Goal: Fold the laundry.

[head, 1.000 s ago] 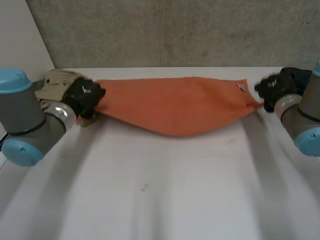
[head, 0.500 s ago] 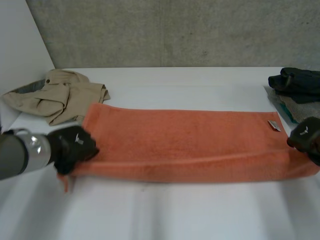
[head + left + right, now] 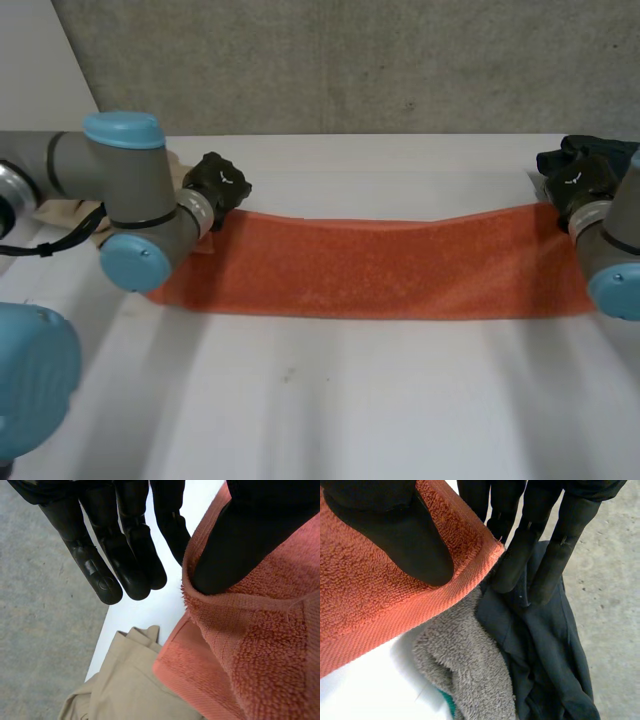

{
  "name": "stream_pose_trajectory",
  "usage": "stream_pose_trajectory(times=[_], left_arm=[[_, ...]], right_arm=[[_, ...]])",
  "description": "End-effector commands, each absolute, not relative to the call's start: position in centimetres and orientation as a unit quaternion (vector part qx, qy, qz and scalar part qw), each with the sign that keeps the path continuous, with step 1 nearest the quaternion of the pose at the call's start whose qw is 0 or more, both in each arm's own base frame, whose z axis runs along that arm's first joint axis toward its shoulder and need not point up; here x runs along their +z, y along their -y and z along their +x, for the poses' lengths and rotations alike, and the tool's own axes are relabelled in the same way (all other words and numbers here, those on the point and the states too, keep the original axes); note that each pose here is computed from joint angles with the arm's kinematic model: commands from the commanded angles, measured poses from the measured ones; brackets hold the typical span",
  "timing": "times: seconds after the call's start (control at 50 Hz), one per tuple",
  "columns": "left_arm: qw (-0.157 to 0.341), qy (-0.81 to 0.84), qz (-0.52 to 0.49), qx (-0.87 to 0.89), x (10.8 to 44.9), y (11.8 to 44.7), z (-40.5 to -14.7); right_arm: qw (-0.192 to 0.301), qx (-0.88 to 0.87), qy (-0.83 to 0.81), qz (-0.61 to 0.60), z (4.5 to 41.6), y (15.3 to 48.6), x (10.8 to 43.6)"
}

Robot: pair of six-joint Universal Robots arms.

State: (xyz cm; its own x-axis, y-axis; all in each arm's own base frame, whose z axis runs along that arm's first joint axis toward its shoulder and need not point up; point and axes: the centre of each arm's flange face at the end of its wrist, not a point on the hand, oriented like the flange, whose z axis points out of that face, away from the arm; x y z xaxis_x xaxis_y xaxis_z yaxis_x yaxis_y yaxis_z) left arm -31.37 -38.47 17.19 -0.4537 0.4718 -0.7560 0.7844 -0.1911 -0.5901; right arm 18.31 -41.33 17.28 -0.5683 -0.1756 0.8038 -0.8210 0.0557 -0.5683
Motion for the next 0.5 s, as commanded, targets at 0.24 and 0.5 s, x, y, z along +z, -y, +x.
stream_pose_trajectory(times=[0.24,0.5], left_arm=[[0.117,-0.604,0.482,-0.624,18.3,38.5,-34.2],[0.135,-0.646,0.447,-0.604,18.6,38.1,-32.5]], right_arm=[[0.286,0.622,0.653,0.324,20.5,43.7,15.5],[0.237,0.642,0.663,0.305,21.1,42.1,16.5]])
